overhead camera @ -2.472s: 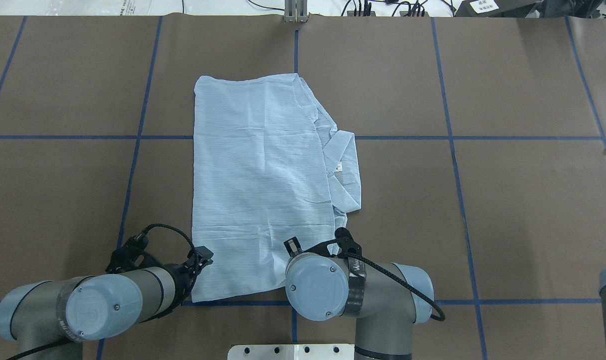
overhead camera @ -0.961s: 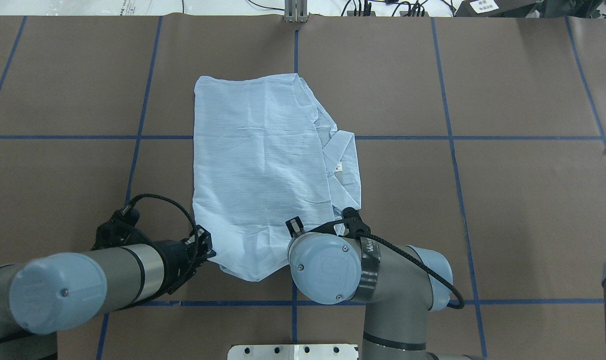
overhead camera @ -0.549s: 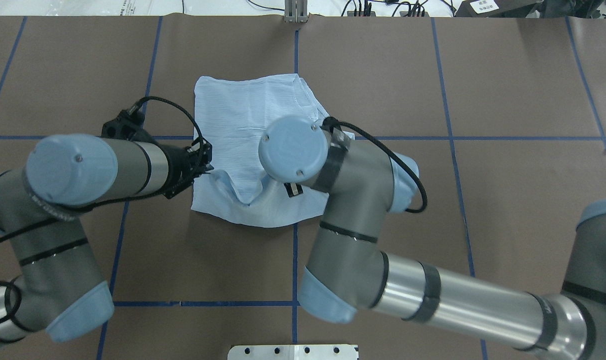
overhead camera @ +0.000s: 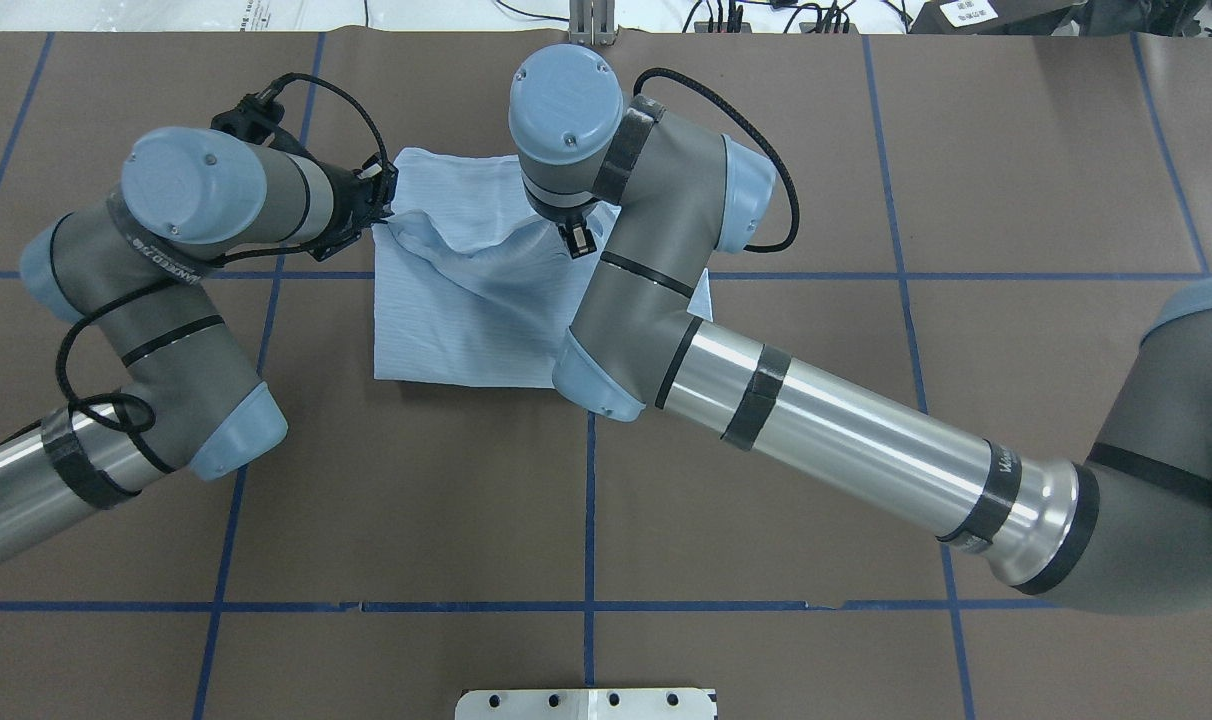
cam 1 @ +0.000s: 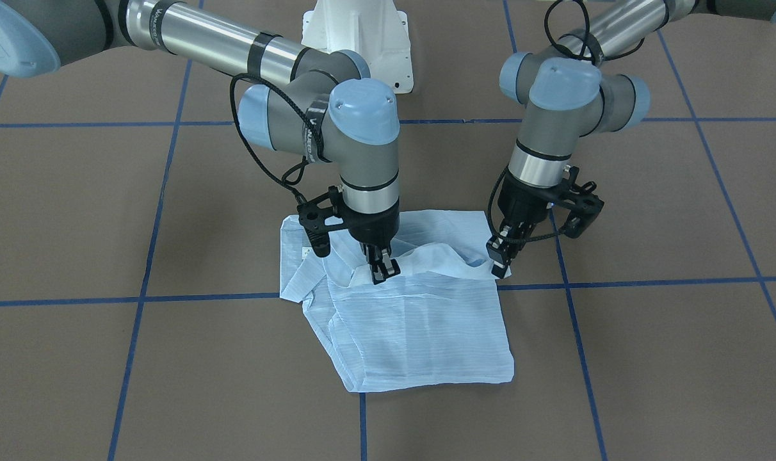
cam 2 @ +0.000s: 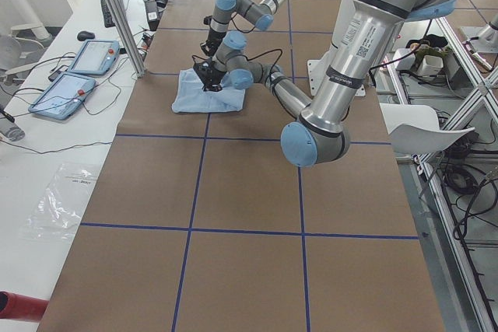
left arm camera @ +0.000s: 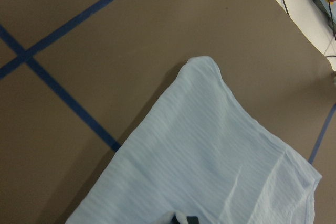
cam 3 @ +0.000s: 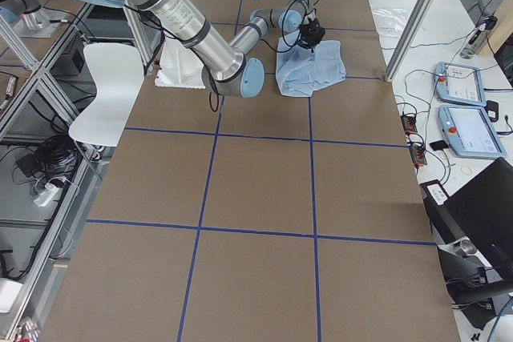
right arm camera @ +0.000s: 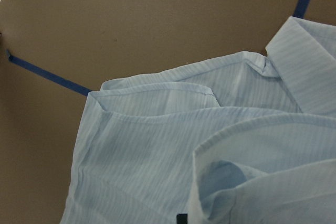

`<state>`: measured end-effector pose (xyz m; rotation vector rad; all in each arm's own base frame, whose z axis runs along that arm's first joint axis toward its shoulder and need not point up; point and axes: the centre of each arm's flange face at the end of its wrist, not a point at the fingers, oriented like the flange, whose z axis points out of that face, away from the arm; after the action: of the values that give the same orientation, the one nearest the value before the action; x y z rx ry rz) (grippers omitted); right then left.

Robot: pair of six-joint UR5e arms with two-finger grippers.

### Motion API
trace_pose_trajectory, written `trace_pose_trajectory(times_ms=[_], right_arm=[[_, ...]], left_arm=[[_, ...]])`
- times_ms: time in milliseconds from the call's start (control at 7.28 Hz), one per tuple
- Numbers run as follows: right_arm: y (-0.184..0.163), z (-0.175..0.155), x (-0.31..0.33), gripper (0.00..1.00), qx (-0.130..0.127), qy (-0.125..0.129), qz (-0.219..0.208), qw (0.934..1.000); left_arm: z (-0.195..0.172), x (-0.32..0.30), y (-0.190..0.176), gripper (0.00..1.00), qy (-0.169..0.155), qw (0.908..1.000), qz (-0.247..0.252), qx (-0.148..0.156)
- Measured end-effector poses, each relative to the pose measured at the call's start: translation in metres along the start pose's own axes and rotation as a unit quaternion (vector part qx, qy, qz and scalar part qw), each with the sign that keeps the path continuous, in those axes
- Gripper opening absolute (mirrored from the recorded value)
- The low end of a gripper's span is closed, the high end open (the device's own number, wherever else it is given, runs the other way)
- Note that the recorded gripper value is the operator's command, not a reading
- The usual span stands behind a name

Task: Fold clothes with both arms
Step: 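Lift the near edge with both grippers and fold it toward the collar, then lay the folded edge down near the collar and open both grippers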

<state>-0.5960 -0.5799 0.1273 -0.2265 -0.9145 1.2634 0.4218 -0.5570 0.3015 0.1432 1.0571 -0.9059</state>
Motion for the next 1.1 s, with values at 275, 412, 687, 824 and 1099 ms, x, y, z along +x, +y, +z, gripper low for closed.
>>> trace_pose_trajectory(times_ms=[275, 412, 687, 824, 1099], right_arm=[[-0.015, 0.026, -0.013, 0.0, 0.005, -0.003, -0.001, 1.0], [-0.022, 0.032, -0.019, 0.0, 0.007, -0.006, 0.0, 1.0], [-0.046, 0.026, -0.041, 0.0, 0.009, -0.012, 0.004, 0.9999], [-0.06, 0.023, -0.051, 0.0, 0.009, -0.011, 0.004, 0.9999], [-0.072, 0.036, -0.059, 0.66, 0.011, -0.012, 0.004, 0.9999]], left_arm=[[0.037, 0.017, -0.026, 0.0, 0.005, 0.9999, 0.003, 0.015], [0.052, 0.023, -0.033, 0.0, 0.01, 0.9998, 0.004, 0.017], [0.056, 0.054, -0.048, 0.0, 0.026, 0.9995, 0.003, 0.019], [0.052, 0.068, -0.06, 0.0, 0.031, 0.9994, 0.005, 0.017], [0.066, 0.072, -0.072, 0.38, 0.025, 0.9994, 0.017, 0.016]])
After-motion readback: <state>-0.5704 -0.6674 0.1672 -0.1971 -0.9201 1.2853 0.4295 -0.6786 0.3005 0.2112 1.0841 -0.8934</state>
